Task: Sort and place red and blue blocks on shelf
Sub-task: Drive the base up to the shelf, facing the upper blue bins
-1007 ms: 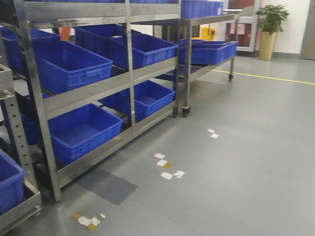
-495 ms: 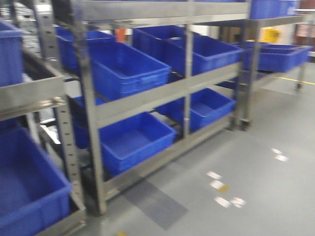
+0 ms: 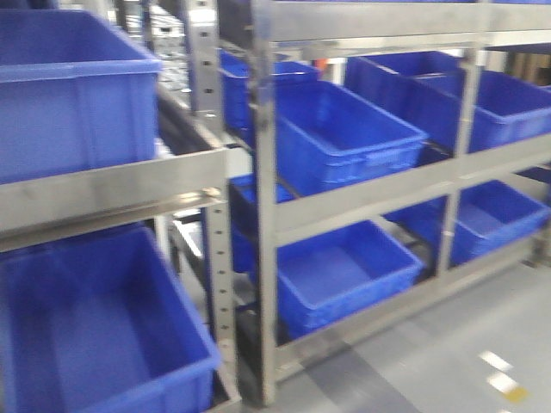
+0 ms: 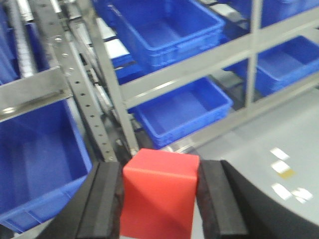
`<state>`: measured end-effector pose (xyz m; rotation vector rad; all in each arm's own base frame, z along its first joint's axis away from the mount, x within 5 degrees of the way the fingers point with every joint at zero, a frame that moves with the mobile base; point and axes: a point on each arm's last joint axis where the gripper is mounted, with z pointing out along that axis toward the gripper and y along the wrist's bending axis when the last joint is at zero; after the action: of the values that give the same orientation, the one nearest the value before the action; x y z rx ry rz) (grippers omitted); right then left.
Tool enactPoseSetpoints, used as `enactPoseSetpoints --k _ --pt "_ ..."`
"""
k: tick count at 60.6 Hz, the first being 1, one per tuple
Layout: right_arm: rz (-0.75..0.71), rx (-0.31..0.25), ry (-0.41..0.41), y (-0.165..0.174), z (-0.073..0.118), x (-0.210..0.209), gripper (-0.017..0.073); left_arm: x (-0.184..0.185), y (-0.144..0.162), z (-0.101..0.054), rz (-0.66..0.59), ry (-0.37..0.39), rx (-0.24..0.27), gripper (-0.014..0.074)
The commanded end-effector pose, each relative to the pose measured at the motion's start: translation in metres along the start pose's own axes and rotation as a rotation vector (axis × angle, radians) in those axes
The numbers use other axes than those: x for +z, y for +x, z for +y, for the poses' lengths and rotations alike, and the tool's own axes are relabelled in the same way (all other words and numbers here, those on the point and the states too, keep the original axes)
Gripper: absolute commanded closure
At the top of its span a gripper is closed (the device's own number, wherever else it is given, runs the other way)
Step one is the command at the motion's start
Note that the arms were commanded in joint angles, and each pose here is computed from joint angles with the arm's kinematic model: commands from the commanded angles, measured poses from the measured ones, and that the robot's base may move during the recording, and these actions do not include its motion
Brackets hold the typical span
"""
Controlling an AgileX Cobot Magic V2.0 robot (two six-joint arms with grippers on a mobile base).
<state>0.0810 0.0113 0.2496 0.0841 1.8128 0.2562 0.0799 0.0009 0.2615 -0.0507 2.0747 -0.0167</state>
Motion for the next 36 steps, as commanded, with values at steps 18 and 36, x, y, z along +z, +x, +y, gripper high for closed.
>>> enactPoseSetpoints --k 18,36 --pt "-0.119 -0.009 -0.002 -0.0179 0.0019 -0.0027 0.051 -0.004 -0.0147 -0.0013 -0.097 0.013 -0.003 0.047" --pt "-0.119 -0.009 -0.002 -0.0179 0.0019 -0.0027 0.051 -0.004 -0.0147 -0.0013 -0.097 0.013 -0.003 0.047"
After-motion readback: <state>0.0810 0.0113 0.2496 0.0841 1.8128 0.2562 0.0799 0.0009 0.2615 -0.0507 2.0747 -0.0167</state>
